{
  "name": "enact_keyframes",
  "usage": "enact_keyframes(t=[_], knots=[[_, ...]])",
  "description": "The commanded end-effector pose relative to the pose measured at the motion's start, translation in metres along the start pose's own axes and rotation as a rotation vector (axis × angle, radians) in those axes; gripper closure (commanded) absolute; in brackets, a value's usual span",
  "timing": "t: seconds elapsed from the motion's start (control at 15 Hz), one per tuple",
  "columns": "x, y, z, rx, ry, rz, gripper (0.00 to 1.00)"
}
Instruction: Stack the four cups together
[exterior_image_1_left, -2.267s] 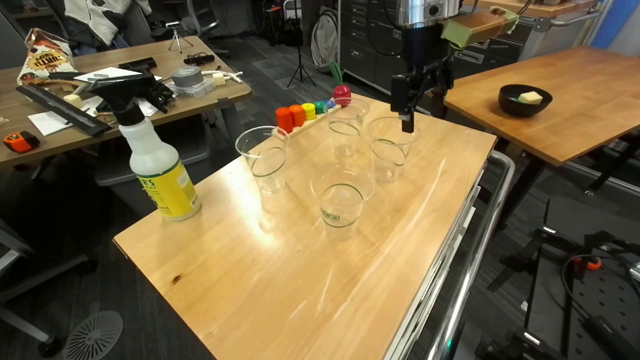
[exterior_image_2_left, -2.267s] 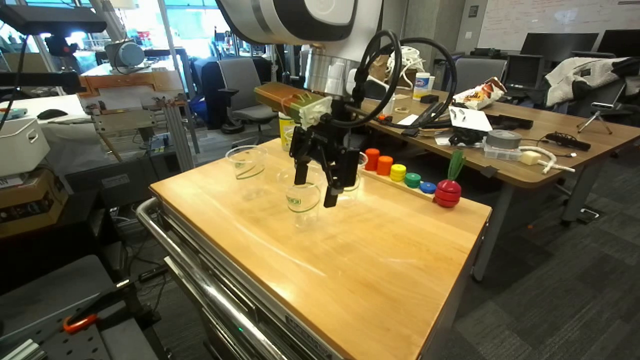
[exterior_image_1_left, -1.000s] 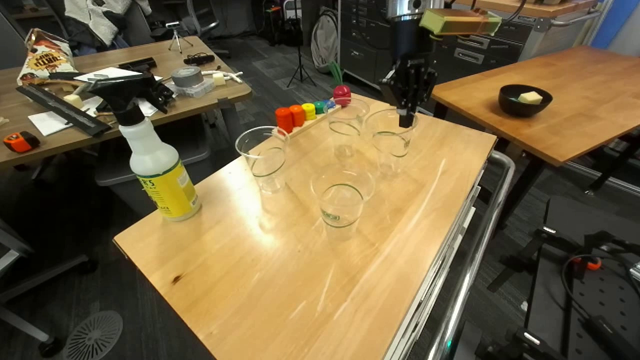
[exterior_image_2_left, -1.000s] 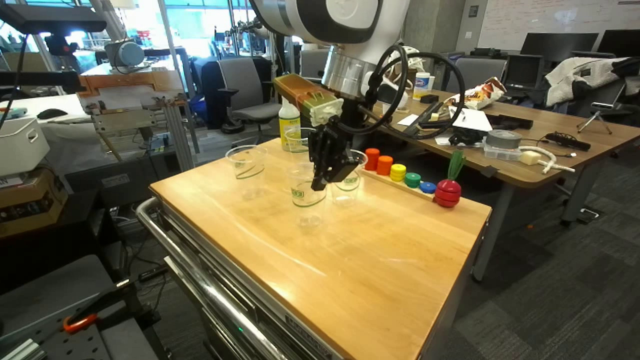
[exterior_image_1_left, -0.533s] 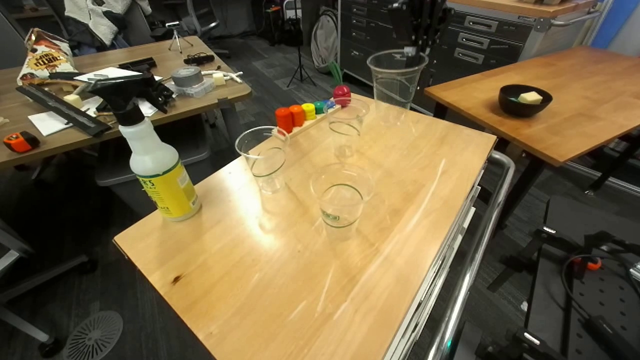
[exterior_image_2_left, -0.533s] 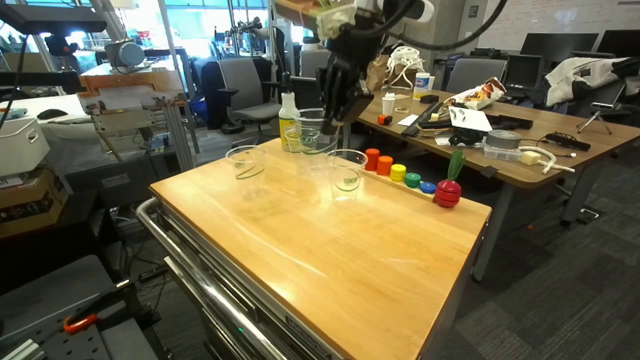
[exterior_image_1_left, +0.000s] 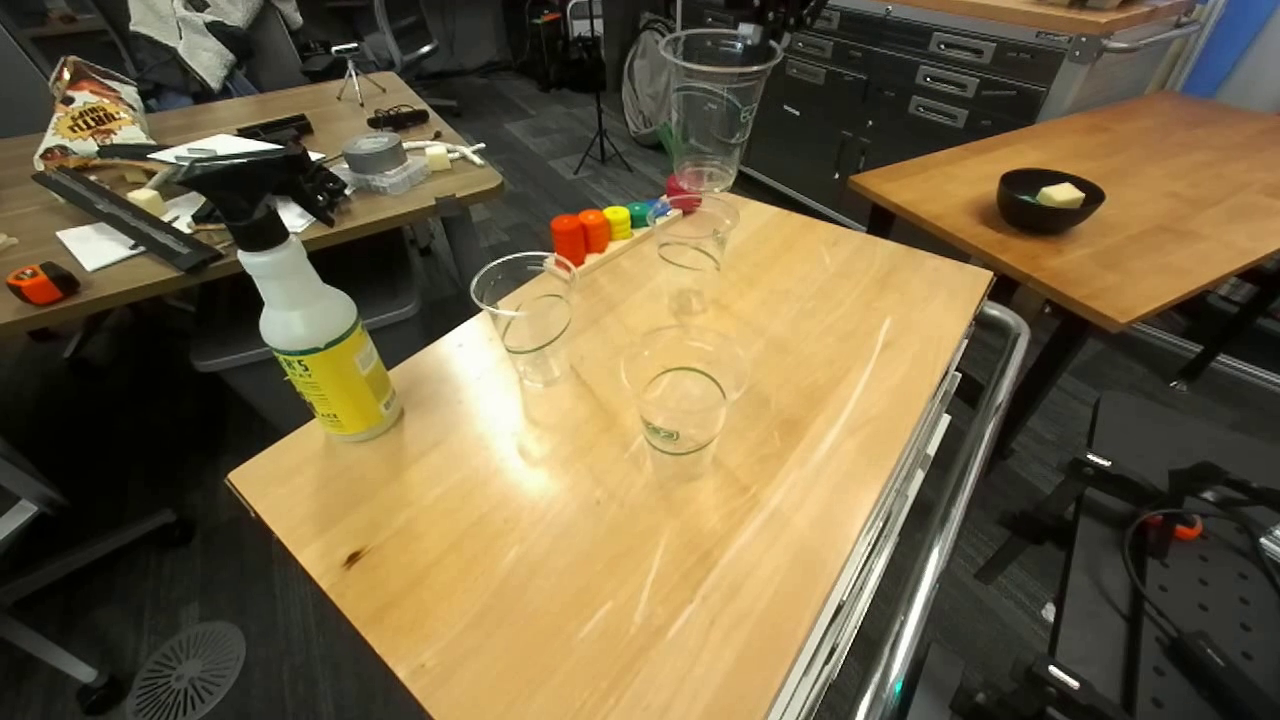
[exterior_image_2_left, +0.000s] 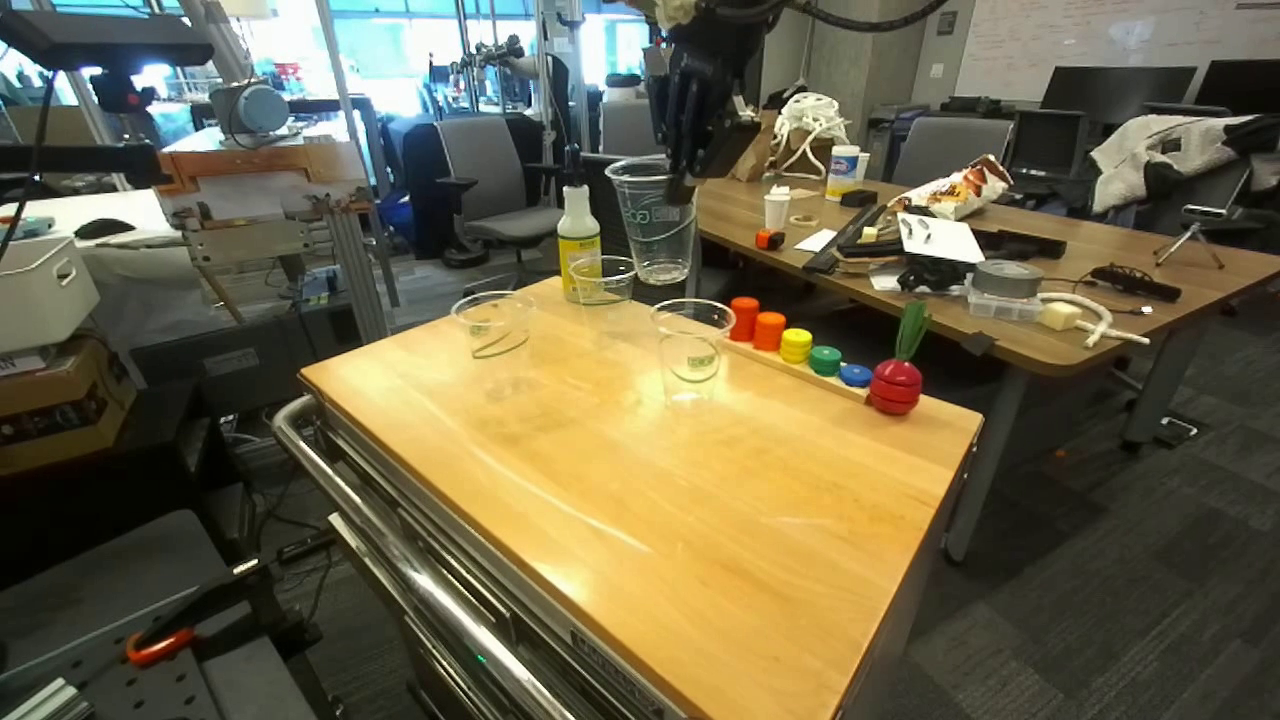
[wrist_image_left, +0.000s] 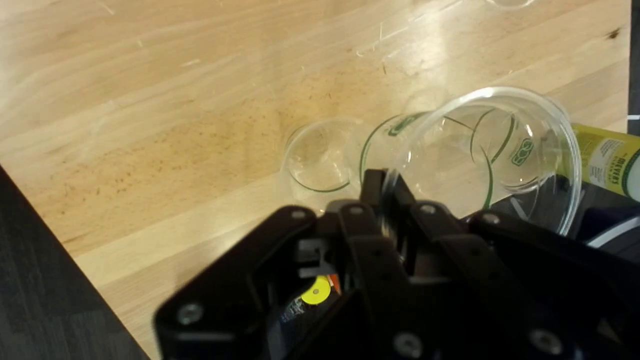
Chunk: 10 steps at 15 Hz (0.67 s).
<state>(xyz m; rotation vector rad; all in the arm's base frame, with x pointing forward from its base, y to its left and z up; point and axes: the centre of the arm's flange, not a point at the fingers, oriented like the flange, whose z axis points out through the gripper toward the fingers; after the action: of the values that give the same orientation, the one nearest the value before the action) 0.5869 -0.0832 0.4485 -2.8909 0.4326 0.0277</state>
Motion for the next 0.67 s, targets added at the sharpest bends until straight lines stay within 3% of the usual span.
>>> enact_keyframes(t=[0.0, 0.27, 0.6], knots=[[0.038, -0.013, 0.018, -0.012, 0.054, -0.001, 0.99], [0.058, -0.014, 0.036, -0.050, 0.081, -0.012, 0.99], [0.052, -0.007, 0.025, -0.084, 0.089, -0.041, 0.99]])
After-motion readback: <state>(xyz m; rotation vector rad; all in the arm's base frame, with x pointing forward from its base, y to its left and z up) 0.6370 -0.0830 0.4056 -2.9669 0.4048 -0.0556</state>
